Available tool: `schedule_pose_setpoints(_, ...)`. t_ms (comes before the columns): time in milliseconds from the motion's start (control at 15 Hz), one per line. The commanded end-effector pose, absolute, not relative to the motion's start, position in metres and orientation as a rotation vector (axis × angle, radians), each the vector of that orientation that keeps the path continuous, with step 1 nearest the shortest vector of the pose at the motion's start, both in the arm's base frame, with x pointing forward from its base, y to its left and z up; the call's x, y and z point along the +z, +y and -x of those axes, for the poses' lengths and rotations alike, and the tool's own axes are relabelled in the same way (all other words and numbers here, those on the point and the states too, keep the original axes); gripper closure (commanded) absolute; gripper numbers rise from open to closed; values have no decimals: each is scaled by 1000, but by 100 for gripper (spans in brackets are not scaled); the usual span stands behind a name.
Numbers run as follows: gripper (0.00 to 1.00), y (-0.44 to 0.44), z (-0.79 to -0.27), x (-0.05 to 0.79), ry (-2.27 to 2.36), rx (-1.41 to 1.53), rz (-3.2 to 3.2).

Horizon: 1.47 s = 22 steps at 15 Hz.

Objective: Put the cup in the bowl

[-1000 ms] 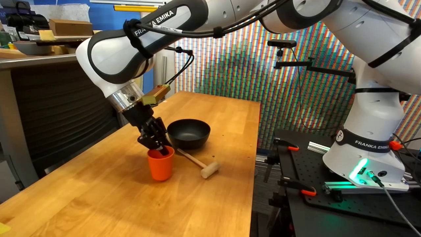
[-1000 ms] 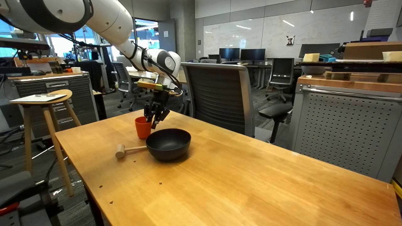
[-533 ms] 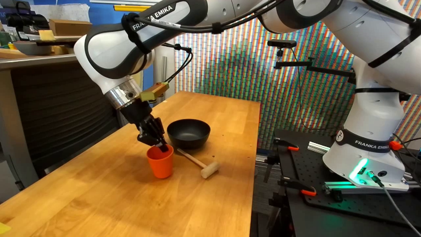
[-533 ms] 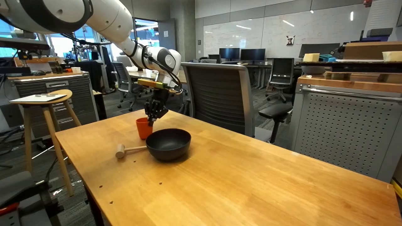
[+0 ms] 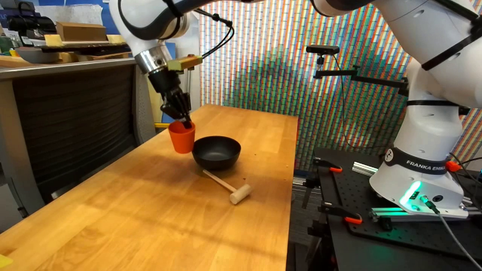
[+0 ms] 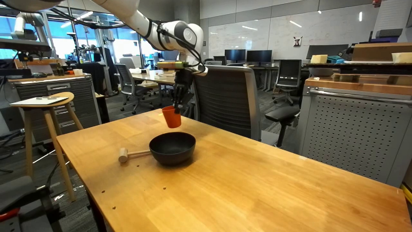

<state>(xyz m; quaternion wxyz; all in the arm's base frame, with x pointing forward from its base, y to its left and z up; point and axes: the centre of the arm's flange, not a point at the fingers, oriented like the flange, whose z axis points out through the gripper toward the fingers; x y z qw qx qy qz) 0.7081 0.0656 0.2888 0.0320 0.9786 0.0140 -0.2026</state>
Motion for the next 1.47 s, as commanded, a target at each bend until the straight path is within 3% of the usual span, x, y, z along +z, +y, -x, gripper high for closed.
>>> schedule_pose_setpoints(0,98,1,-686,340,-190,-539,-3012)
schedule_pose_setpoints(333,98,-48,-672,310,-352,-689,-3030)
schedule_pose_setpoints(667,98,-32,-659,248,-325,-899,-3053)
schedule_pose_setpoints(1067,97,-21,-655,208,-288,-936,-3035)
schedule_pose_setpoints(1133,68,-23,-654,208,-299,-936,-3045)
schedule_pose_setpoints(1200,68,-27,-652,210,-312,-922,-3041)
schedule_pose_setpoints(1400,45,-38,-650,234,-342,-842,-3042)
